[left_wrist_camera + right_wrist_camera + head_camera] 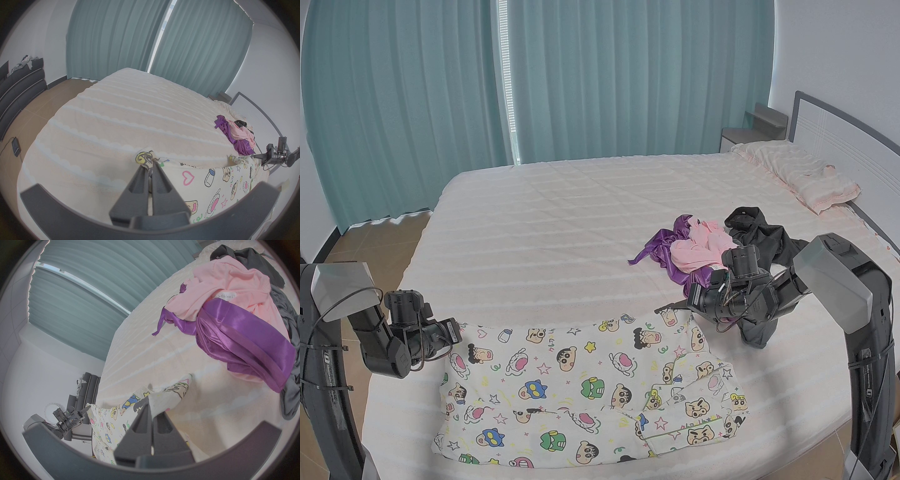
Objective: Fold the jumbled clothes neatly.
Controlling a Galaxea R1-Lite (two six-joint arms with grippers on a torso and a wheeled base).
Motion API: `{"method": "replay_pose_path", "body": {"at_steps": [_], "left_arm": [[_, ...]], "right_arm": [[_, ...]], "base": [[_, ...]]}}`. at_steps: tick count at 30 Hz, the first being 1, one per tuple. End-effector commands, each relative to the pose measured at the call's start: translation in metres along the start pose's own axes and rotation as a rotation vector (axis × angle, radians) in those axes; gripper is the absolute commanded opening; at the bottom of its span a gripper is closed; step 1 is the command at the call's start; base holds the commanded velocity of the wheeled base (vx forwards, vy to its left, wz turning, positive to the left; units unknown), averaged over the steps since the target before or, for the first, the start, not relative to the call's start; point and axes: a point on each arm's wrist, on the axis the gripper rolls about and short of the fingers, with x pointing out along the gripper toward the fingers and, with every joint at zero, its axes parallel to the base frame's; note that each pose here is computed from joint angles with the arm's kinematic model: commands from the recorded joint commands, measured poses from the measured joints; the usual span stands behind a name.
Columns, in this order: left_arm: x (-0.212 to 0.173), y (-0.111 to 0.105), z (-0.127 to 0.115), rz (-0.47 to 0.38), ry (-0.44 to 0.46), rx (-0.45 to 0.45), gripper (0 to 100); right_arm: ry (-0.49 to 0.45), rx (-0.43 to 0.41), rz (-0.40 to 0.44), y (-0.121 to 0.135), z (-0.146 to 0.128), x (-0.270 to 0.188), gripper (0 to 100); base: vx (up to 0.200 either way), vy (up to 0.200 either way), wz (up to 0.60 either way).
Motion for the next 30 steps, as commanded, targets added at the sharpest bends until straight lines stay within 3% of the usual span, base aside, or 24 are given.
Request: {"method": "replay_pose_path", "body": {"at_steps": [1,15,30], "left_arm": [[-0.003,0.002,-0.009,0.004,0.032,-0.003,0],[-0.025,0.015,-0.013,0.019,0.007,-0.019,0],[-0.051,0.02,-0.046,-0.01,0.104,0.062,0]], "right_arm": [[0.014,0.001,0.002,0.002,-0.003,-0.008,0],[0.085,-0.062,0.021,0.001,-0.019,-0.039,0],[0.177,-0.204,0.009,-0.016,-0.061,-0.064,0]], "base": [[0.0,0.0,0.0],[0.0,0.0,0.0],[0.0,0.0,0.0]]}}
